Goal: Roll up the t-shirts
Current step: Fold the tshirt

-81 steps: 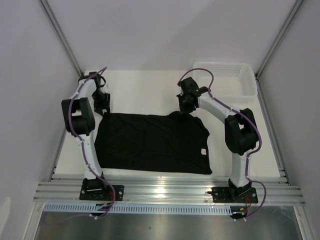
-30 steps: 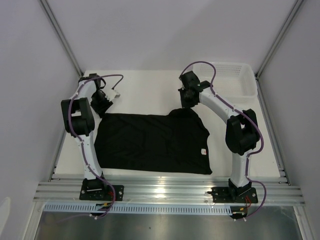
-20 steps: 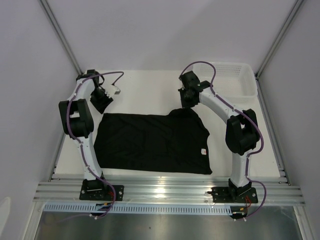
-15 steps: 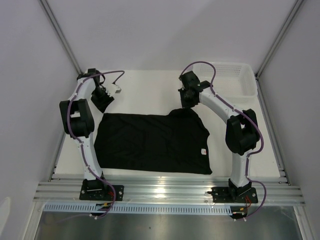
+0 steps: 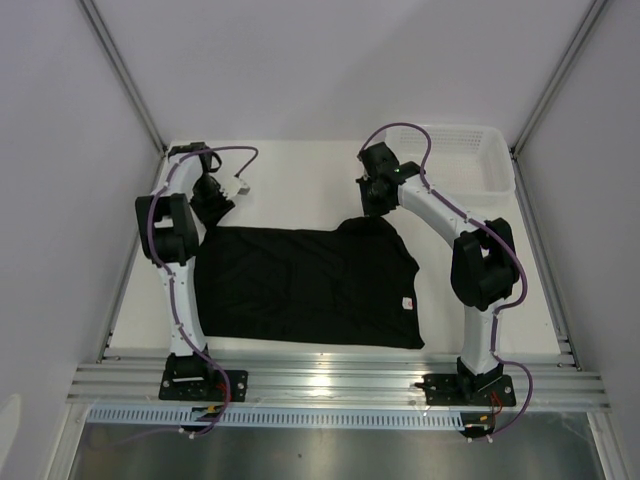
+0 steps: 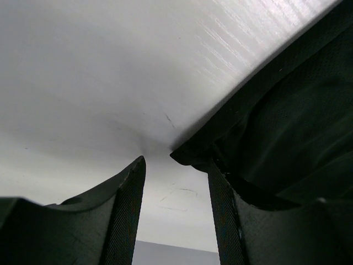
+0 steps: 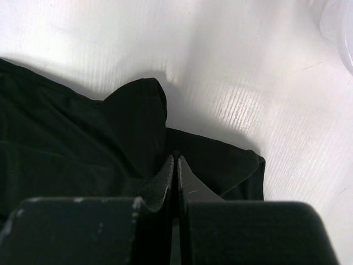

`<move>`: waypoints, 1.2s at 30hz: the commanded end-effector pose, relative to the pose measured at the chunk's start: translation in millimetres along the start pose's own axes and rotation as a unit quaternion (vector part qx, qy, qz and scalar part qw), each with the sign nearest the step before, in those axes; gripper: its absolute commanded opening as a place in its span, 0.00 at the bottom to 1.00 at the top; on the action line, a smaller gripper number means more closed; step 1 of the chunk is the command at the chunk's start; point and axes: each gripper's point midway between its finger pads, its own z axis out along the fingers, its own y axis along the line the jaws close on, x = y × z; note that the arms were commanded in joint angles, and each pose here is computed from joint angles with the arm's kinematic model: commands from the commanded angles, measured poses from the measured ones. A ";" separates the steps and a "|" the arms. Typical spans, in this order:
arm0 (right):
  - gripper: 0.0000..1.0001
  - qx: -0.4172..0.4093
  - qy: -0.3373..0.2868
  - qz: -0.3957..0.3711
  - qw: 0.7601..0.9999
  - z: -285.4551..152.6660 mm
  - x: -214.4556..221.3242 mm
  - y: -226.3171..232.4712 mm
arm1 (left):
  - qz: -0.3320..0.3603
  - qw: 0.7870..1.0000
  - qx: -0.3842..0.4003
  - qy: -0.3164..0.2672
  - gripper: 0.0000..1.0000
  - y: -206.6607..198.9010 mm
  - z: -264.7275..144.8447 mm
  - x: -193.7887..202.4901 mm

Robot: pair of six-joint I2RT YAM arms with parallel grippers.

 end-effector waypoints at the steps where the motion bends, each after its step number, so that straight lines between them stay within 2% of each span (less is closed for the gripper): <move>1: 0.00 0.007 -0.002 -0.007 1.000 -3.0 -1.1 -0.7 | 0.021 1.000 0.003 0.022 0.52 -0.9 -10.7 3.9; 10: 0.00 0.021 0.000 -0.010 1.000 -4.6 0.2 -7.1 | 0.080 0.995 0.028 0.054 0.51 -17.4 -1.3 8.1; 19: 0.00 0.018 0.004 -0.011 1.000 -1.9 2.2 -6.3 | 0.105 0.994 0.027 0.034 0.49 -25.3 -7.3 -7.2; 20: 0.00 0.018 0.004 -0.011 1.000 -1.6 2.0 -6.0 | 0.104 0.994 0.025 0.035 0.47 -24.0 -7.2 -6.4; 23: 0.00 0.017 0.004 -0.011 1.000 -1.3 2.4 -5.0 | 0.106 0.993 0.025 0.045 0.31 -23.4 -5.9 -3.8; 24: 0.00 0.017 0.004 -0.011 1.000 -1.3 2.4 -5.0 | 0.105 0.993 0.025 0.046 0.20 -23.0 -5.4 -2.9; 27: 0.00 0.017 0.004 -0.011 1.000 -1.9 2.5 -5.1 | 0.106 0.993 0.022 0.046 0.04 -21.7 -5.4 -3.2; 29: 0.00 0.017 0.004 -0.012 1.000 -2.3 2.6 -5.5 | 0.107 0.993 0.017 0.044 0.01 -20.2 -6.3 -4.8; 36: 0.00 0.019 0.003 -0.015 1.000 -8.8 3.7 -5.8 | 0.094 0.995 -0.011 0.013 0.01 -18.1 -30.3 -12.0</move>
